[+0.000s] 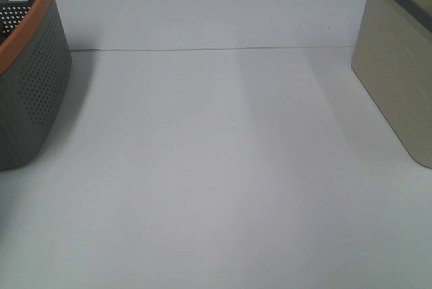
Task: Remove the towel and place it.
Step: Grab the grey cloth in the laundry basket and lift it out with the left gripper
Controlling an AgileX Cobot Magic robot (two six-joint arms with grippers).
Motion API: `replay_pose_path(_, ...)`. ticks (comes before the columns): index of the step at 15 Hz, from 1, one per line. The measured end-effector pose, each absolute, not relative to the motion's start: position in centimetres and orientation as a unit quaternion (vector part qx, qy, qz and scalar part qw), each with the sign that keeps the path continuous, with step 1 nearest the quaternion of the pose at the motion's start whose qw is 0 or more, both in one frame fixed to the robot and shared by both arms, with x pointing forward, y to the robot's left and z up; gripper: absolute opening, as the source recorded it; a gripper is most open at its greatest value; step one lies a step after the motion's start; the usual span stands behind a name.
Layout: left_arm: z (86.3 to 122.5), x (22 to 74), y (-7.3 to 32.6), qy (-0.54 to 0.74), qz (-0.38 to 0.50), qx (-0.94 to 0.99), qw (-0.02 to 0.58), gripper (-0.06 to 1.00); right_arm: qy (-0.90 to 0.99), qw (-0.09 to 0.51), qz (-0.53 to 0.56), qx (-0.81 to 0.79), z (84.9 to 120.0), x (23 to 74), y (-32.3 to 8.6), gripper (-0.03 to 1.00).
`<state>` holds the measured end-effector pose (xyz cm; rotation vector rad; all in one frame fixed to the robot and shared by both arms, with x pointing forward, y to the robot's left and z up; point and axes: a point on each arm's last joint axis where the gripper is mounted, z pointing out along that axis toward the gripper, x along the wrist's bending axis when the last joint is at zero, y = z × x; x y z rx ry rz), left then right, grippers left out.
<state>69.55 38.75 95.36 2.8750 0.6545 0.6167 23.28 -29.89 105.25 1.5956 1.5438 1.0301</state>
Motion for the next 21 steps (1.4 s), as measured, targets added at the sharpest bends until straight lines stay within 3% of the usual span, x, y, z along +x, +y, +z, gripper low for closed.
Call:
replay_pose_path(1, 95.4, 69.6, 38.7, 0.216, 0.205, 0.952, 0.065, 0.69, 0.593, 0.34, 0.396, 0.613, 105.2, 23.3, -29.9, 0.61)
replay_pose_path(5, 95.4, 69.6, 38.7, 0.214, 0.208, 0.952, 0.065, 0.11, 0.593, 0.34, 0.396, 0.613, 105.2, 23.3, -29.9, 0.61)
replay_pose_path(6, 95.4, 69.6, 38.5, 0.213, 0.208, 0.953, 0.065, 0.02, 0.593, 0.34, 0.396, 0.613, 105.2, 23.3, -29.9, 0.61)
replay_pose_path(12, 95.6, 70.1, 38.4, 0.268, 0.23, 0.932, 0.08, 0.0, 0.593, 0.34, 0.396, 0.613, 105.2, 23.3, -29.9, 0.61)
replay_pose_path(15, 98.6, 69.2, 38.0, 0.318, 0.226, 0.915, 0.101, 0.0, 0.593, 0.34, 0.396, 0.613, 105.2, 23.3, -29.9, 0.61)
replay_pose_path(21, 111.4, 63.7, 36.7, 0.346, 0.308, 0.875, 0.139, 0.0, 0.593, 0.34, 0.396, 0.613, 105.2, 23.3, -29.9, 0.61)
